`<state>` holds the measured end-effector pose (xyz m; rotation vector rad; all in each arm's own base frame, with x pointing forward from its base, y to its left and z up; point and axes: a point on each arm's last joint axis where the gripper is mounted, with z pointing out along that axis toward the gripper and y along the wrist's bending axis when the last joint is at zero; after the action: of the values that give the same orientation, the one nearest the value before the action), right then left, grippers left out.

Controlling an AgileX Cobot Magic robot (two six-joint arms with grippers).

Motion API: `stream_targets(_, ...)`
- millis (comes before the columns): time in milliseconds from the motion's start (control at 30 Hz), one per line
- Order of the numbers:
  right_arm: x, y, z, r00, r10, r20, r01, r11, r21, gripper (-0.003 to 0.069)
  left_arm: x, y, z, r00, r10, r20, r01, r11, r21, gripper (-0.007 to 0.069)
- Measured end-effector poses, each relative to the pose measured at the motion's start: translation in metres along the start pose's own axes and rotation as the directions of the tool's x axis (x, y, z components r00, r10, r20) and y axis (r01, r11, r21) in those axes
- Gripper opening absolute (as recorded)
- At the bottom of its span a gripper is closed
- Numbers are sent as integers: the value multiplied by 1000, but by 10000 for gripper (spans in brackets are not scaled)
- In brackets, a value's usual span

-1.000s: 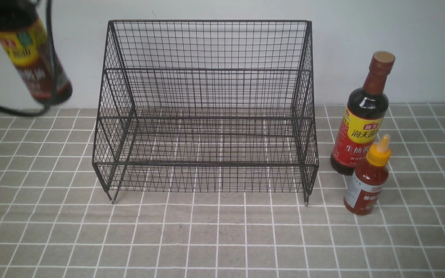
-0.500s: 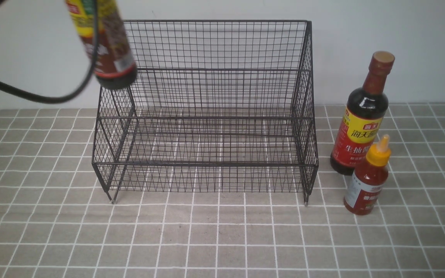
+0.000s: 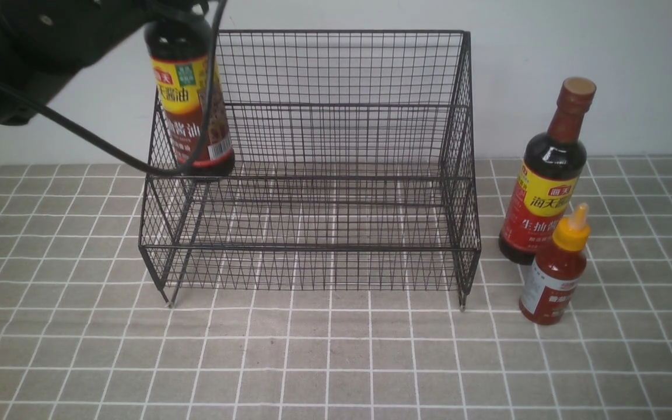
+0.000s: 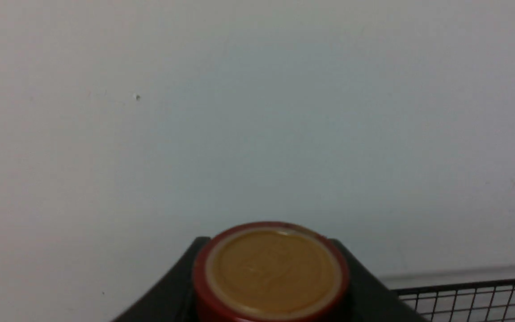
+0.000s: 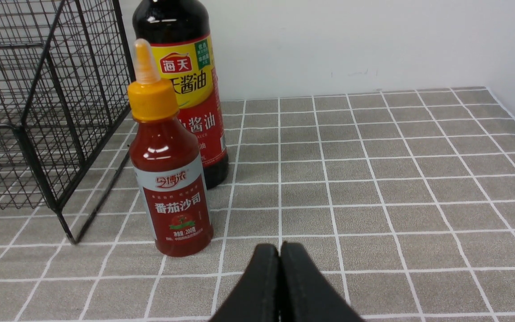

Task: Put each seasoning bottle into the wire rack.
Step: Use the left arm to put the condiment bottle back on the shelf, then use the right arm to grab the condiment bottle closest to it

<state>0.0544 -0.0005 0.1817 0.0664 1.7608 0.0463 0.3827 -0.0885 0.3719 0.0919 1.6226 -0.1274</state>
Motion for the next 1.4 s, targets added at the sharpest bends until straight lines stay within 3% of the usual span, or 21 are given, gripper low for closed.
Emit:
stream_targets(133, 0, 0, 0, 1000, 0, 0, 0, 1000, 0, -14, 6, -2, 2, 999, 2, -40, -1, 1000, 25, 262)
stream_targets(433, 0, 0, 0, 1000, 0, 0, 0, 1000, 0, -14, 39, -17, 7, 959, 48, -279, 4, 983, 181, 262)
stream_targets(667, 0, 0, 0, 1000, 0, 0, 0, 1000, 0, -14, 52, -19, 12, 942, 65, -329, 4, 979, 203, 267)
stream_targets(900, 0, 0, 0, 1000, 0, 0, 0, 1000, 0, -14, 46, -19, 13, 949, 64, -310, 0, 980, 201, 410)
stream_targets(1067, 0, 0, 0, 1000, 0, 0, 0, 1000, 0, -14, 26, -14, 1, 963, 70, -261, -18, 980, 197, 468)
stream_targets(1267, 0, 0, 0, 1000, 0, 0, 0, 1000, 0, -14, -13, 3, -31, 975, 66, -214, -22, 980, 200, 448)
stream_targets(1400, 0, 0, 0, 1000, 0, 0, 0, 1000, 0, -14, -23, 17, -61, 939, 72, -335, 21, 964, 266, 333)
